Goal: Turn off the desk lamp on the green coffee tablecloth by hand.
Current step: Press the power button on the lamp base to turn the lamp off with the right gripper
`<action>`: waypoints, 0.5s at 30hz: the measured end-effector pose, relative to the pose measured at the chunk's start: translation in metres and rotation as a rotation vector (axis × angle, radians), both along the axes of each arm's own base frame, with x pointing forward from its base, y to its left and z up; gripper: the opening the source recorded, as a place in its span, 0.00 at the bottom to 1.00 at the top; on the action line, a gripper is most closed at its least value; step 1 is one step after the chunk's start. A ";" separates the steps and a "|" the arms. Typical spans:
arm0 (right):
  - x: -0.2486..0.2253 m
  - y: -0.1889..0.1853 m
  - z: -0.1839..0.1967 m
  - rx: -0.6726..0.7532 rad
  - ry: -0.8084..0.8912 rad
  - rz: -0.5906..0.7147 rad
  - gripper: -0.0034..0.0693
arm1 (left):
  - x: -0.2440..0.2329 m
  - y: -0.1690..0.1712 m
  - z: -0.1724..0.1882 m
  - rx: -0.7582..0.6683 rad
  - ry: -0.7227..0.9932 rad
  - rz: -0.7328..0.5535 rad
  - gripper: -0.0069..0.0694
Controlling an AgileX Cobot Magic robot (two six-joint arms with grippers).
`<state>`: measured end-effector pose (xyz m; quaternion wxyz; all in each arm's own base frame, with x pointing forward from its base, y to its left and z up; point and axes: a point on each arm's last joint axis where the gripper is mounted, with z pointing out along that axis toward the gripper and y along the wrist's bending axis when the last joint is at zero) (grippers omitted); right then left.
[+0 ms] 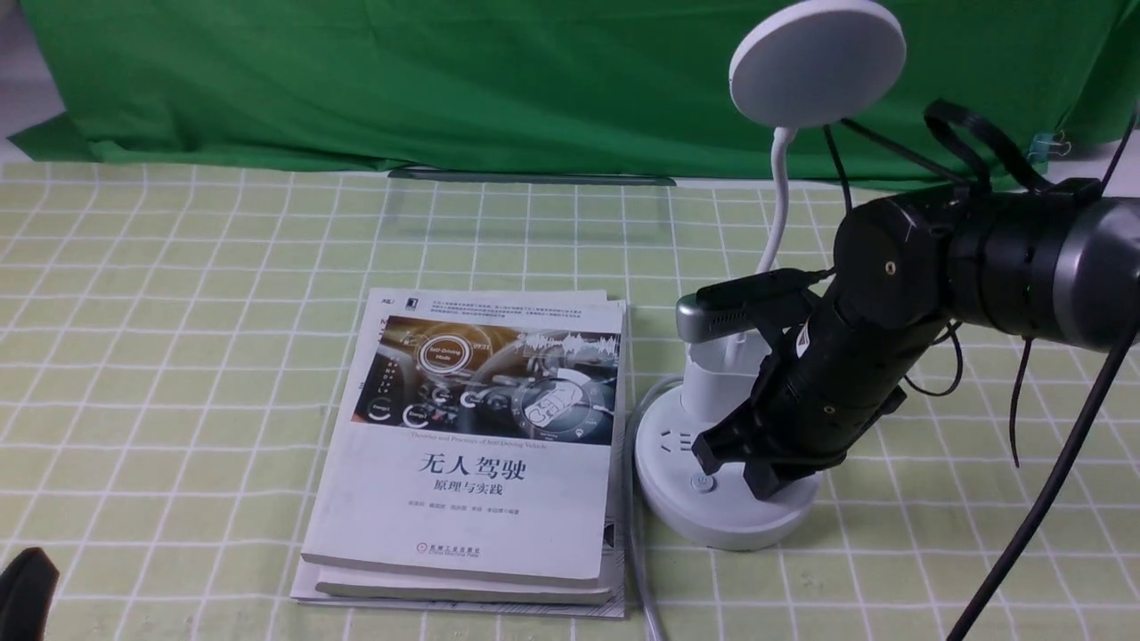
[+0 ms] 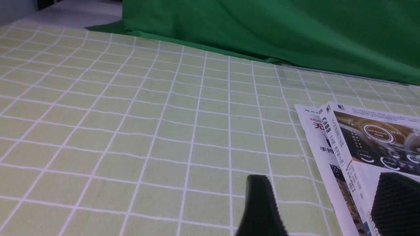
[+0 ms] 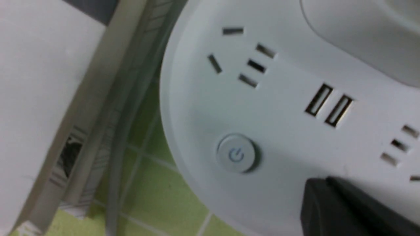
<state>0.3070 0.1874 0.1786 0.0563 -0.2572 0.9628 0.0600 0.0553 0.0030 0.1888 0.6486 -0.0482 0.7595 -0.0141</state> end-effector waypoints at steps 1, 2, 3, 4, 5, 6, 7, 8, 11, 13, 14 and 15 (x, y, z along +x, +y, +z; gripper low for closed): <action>0.000 0.000 0.000 0.000 0.000 0.000 0.11 | 0.000 0.000 0.000 0.000 0.000 0.000 0.63; 0.000 0.000 0.000 0.000 0.001 0.000 0.11 | 0.000 0.000 0.000 0.000 0.000 0.000 0.63; 0.000 0.000 0.000 0.000 0.001 0.000 0.11 | 0.000 0.000 0.000 0.000 0.000 0.000 0.63; 0.000 0.000 0.002 0.003 -0.005 0.000 0.11 | 0.000 0.000 0.000 0.000 0.000 0.000 0.63; -0.001 0.000 0.004 0.005 -0.008 0.000 0.11 | 0.000 0.000 0.000 0.000 0.000 0.000 0.63; -0.001 -0.001 0.004 0.005 -0.008 0.000 0.11 | 0.000 0.000 0.000 0.000 0.000 0.000 0.63; -0.002 -0.001 0.006 0.004 -0.008 0.001 0.11 | 0.000 0.000 0.000 0.000 0.000 0.000 0.63; -0.004 -0.002 0.009 0.006 -0.013 0.002 0.11 | 0.000 0.000 0.000 0.000 0.000 0.000 0.63; -0.008 -0.005 0.025 0.024 -0.041 0.002 0.11 | 0.000 0.000 0.000 0.000 0.000 0.000 0.63; -0.010 -0.006 0.034 0.034 -0.060 0.003 0.11 | 0.000 0.000 0.000 0.000 0.000 0.000 0.63; -0.011 -0.006 0.036 0.036 -0.063 0.003 0.11 | 0.000 0.000 0.000 0.000 0.000 0.000 0.63; -0.013 -0.008 0.042 0.042 -0.072 0.004 0.11 | 0.000 0.000 0.000 0.000 0.000 0.000 0.63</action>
